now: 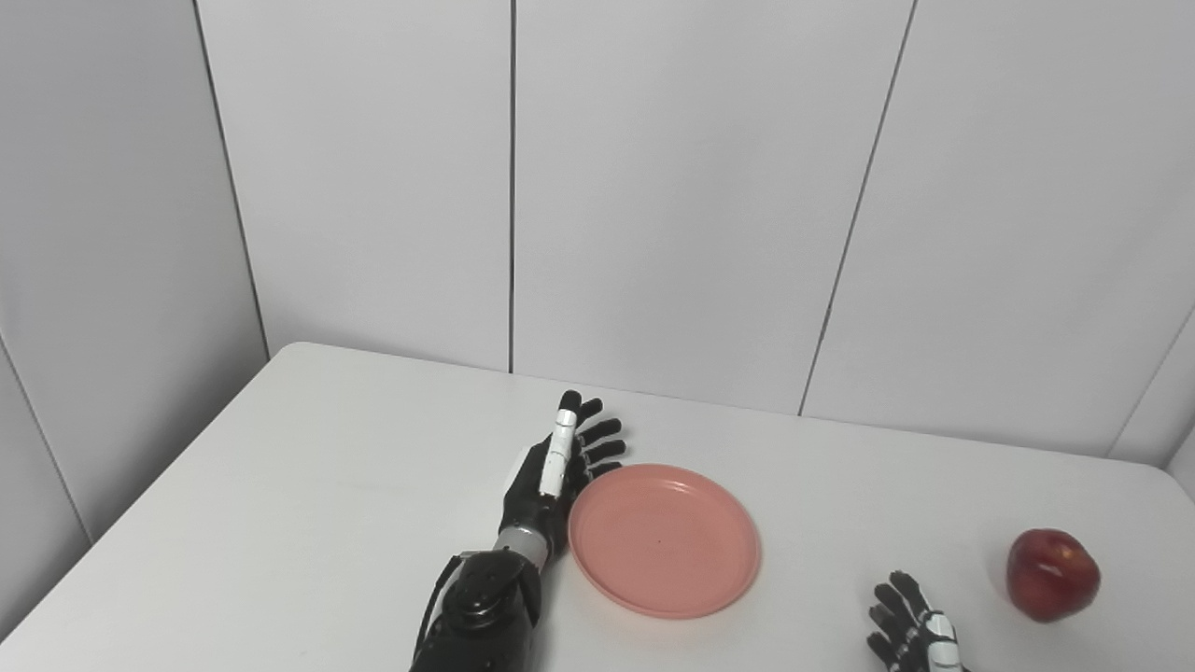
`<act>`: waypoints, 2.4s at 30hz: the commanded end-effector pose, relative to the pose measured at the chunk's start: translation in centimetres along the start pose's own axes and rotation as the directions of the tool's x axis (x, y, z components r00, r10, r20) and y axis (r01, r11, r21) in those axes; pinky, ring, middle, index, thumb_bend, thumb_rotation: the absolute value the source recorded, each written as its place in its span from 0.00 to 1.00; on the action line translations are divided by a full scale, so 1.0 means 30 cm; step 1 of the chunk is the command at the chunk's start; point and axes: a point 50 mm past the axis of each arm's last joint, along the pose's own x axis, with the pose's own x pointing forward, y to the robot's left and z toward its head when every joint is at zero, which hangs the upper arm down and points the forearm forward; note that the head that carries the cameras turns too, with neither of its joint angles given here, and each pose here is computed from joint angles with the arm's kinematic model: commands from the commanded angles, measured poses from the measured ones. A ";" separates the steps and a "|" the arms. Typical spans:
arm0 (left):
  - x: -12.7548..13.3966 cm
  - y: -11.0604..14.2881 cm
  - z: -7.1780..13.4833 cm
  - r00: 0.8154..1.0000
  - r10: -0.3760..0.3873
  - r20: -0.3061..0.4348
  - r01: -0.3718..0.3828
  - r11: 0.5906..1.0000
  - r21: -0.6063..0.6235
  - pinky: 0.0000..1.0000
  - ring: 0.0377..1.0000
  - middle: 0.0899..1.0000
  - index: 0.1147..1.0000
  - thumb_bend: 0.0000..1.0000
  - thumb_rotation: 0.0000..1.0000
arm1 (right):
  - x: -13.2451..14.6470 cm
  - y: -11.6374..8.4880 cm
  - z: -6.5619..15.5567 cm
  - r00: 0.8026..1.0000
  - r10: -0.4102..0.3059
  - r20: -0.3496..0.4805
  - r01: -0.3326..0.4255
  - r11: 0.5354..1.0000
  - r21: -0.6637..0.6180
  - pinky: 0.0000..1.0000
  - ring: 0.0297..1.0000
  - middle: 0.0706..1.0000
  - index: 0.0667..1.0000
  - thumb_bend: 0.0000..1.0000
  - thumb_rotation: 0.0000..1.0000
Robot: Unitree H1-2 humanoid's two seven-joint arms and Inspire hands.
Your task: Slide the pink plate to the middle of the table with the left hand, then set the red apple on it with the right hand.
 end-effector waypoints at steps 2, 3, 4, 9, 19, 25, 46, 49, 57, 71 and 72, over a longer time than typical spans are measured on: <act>0.006 -0.027 -0.005 1.000 -0.007 -0.009 0.006 1.000 -0.003 0.75 0.77 0.79 0.82 0.77 0.95 | -0.003 0.058 -0.009 0.998 0.044 -0.044 -0.043 0.999 0.033 0.93 0.94 0.92 0.93 0.84 1.00; 0.005 -0.026 -0.007 1.000 -0.004 -0.010 0.004 1.000 -0.007 0.75 0.77 0.79 0.82 0.77 0.95 | -0.002 0.061 -0.009 0.998 0.044 -0.045 -0.043 0.998 0.037 0.93 0.94 0.92 0.93 0.83 1.00; 0.006 -0.025 -0.008 1.000 -0.003 -0.010 0.003 1.000 -0.012 0.75 0.77 0.79 0.81 0.77 0.94 | -0.001 0.063 -0.009 0.998 0.045 -0.045 -0.043 0.998 0.040 0.93 0.94 0.92 0.93 0.84 1.00; 0.009 -0.015 -0.007 1.000 -0.002 -0.012 0.002 1.000 -0.007 0.75 0.77 0.80 0.82 0.76 0.95 | 0.002 0.073 -0.011 0.998 0.042 -0.046 -0.040 0.998 0.038 0.92 0.93 0.91 0.93 0.86 1.00; 0.014 0.055 0.011 1.000 -0.002 -0.015 0.002 1.000 0.020 0.76 0.79 0.82 0.85 0.73 0.98 | 0.016 0.127 -0.013 0.998 0.045 -0.043 -0.043 0.998 0.053 0.89 0.92 0.90 0.92 0.85 1.00; 0.014 0.097 0.007 1.000 0.004 -0.023 -0.004 1.000 0.020 0.80 0.82 0.84 0.85 0.74 0.97 | 0.023 0.153 -0.012 0.998 0.057 -0.037 -0.055 0.997 0.047 0.90 0.92 0.91 0.93 0.84 1.00; 0.023 0.158 0.007 0.999 0.004 -0.041 -0.002 1.000 0.028 0.83 0.83 0.85 0.88 0.75 1.00 | 0.037 0.213 -0.014 0.998 0.060 -0.035 -0.058 0.997 0.051 0.92 0.93 0.91 0.93 0.83 1.00; 0.026 0.172 0.016 0.999 0.004 -0.042 -0.003 1.000 0.017 0.84 0.83 0.85 0.88 0.74 1.00 | 0.041 0.228 -0.018 0.998 0.060 -0.033 -0.058 0.997 0.052 0.92 0.93 0.91 0.93 0.83 1.00; 0.035 0.254 0.007 0.999 -0.012 -0.045 0.014 0.999 0.051 0.90 0.88 0.89 0.91 0.74 1.00 | 0.070 0.294 -0.033 0.998 0.061 -0.033 -0.060 0.997 0.039 0.89 0.93 0.90 0.92 0.85 1.00; 0.048 0.266 0.001 0.999 -0.034 -0.040 0.036 0.998 0.051 0.91 0.89 0.91 0.91 0.76 1.00 | 0.095 0.327 -0.047 0.998 0.049 -0.031 -0.048 0.998 0.042 0.91 0.93 0.91 0.91 0.83 1.00; 0.047 0.264 0.003 0.999 -0.033 -0.039 0.035 0.998 0.050 0.90 0.88 0.90 0.91 0.77 1.00 | 0.097 0.326 -0.047 0.998 0.047 -0.029 -0.046 0.998 0.041 0.91 0.93 0.91 0.92 0.82 1.00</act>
